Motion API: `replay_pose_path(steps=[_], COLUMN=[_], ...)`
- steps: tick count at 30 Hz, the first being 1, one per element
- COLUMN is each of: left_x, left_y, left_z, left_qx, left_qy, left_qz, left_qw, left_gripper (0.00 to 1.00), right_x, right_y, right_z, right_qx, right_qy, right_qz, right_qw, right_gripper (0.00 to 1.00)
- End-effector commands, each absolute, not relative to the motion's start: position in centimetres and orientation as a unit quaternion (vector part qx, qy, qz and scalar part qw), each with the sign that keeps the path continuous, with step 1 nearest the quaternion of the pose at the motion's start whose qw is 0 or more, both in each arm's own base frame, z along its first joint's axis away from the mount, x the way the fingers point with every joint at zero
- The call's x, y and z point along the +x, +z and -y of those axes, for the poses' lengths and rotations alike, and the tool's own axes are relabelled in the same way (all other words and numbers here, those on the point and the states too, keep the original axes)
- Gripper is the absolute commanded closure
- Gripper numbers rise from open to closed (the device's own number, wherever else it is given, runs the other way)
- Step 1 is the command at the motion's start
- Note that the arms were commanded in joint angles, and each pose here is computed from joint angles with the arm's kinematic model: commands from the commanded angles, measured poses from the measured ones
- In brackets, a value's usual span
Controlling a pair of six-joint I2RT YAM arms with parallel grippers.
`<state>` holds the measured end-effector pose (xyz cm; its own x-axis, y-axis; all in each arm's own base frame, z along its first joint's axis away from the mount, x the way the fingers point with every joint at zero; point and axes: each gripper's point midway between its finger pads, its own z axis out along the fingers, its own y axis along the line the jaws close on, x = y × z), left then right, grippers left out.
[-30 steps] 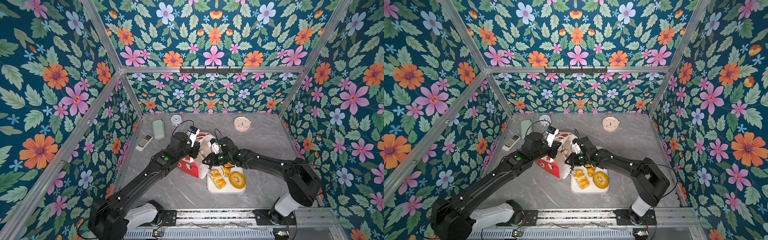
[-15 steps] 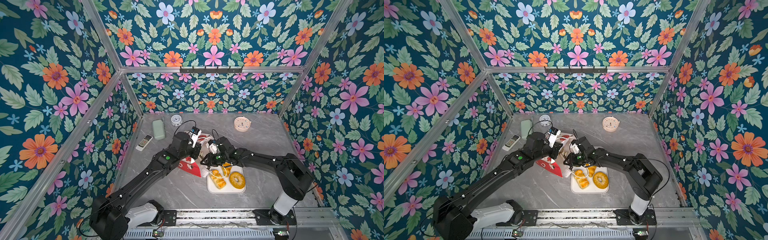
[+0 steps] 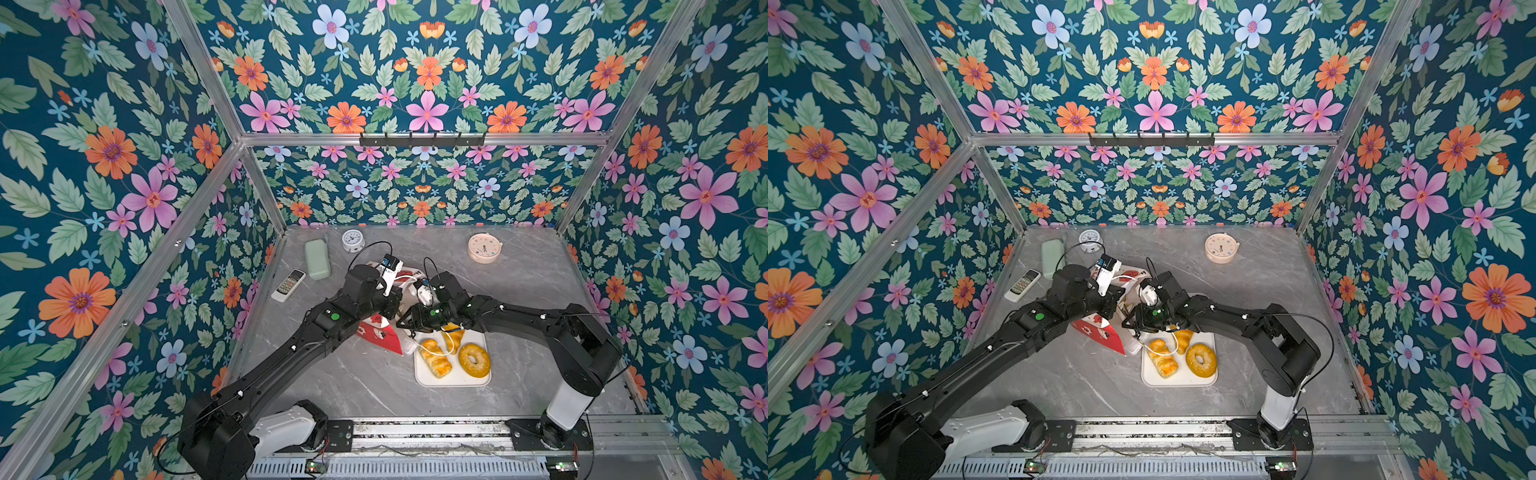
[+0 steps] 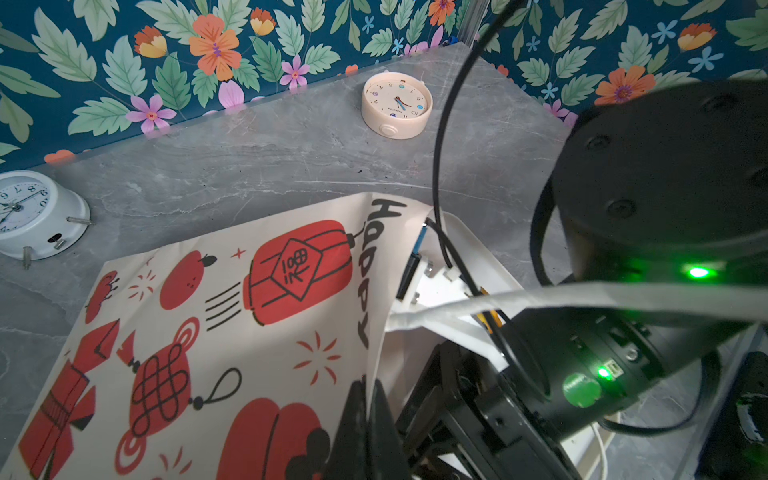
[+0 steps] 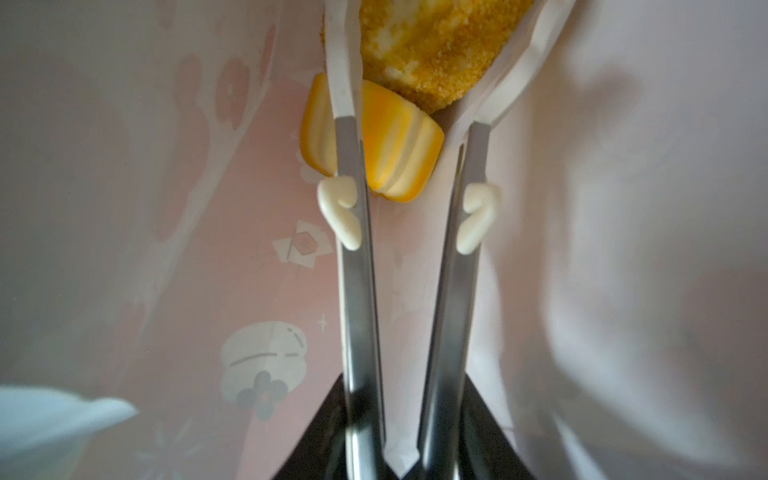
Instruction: Take the fake bread out of the paper bag
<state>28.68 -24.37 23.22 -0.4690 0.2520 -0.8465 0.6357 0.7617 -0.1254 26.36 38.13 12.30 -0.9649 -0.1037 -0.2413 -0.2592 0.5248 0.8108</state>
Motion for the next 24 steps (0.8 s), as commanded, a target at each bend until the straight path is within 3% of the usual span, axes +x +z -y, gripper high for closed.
replay_pose_path(steps=[1,24], left_x=[28.7,28.3], left_y=[24.0,23.6], left_z=[24.8,24.8], left_qx=[0.276,0.281], left_qy=[-0.225,-0.231], left_qz=[-0.818,-0.816], left_qw=[0.452,0.45], left_gripper=[1.0,1.0], right_x=[26.3,26.2], right_y=[13.2,11.3], right_z=[-38.4,-39.1], right_qx=[-0.109,-0.114], right_qy=[0.492,0.494], right_qz=[-0.86,-0.862], right_qw=[0.078,0.021], right_gripper=[0.62,0.62])
